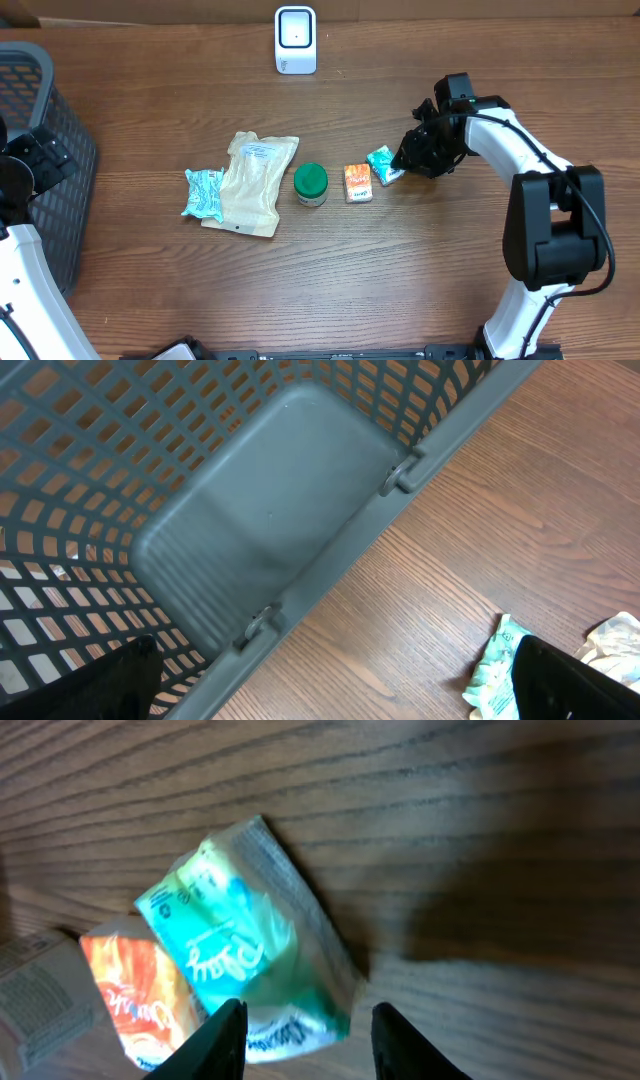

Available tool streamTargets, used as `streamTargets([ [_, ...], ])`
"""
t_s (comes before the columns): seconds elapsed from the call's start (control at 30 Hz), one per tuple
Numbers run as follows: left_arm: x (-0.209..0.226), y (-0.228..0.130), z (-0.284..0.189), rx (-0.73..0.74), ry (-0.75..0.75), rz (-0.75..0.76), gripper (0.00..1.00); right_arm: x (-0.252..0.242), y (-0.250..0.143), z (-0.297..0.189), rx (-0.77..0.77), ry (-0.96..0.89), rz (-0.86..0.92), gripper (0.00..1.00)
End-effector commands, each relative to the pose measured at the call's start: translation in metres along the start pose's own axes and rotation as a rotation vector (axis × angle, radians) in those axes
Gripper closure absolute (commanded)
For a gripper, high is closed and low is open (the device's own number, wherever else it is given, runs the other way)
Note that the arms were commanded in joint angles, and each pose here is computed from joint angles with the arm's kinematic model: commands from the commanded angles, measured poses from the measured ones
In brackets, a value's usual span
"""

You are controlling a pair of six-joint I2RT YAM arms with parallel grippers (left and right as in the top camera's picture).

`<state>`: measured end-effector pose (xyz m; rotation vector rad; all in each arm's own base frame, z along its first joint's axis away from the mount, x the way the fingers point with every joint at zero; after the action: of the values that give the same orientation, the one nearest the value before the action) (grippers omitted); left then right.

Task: Scan the item barcode
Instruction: 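Grasp the teal Kleenex tissue pack with the right gripper, then lift the teal tissue pack and carry it to the scanner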

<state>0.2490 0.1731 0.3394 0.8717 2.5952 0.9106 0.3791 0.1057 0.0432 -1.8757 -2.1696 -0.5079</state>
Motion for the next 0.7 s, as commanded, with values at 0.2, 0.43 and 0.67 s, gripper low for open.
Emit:
streamTargets([
  [0.2, 0.002, 0.004, -0.001, -0.013, 0.011, 0.009, 0.00, -0.001, -0.009, 0.027, 0.059, 0.063, 0.010, 0.77],
  [0.43, 0.002, 0.003, -0.001, -0.012, 0.011, 0.010, 0.00, 0.005, -0.014, 0.029, 0.076, 0.113, 0.054, 0.96],
  [0.67, 0.002, 0.004, -0.001, -0.012, 0.012, 0.010, 0.00, 0.072, 0.000, -0.029, -0.021, 0.439, -0.072, 0.96],
])
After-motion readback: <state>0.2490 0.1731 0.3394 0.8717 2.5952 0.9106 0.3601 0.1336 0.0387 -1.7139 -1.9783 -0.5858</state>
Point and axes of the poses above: each gripper's point midway between its finger pads, its own z axis out along the fingers, its own x axis along the line the jaws close on, y = z × x, the point moved 2 cm from there along -z, back along the fingers, and after that the axes turned 12 degrees about -z, right-handed, at the moved point
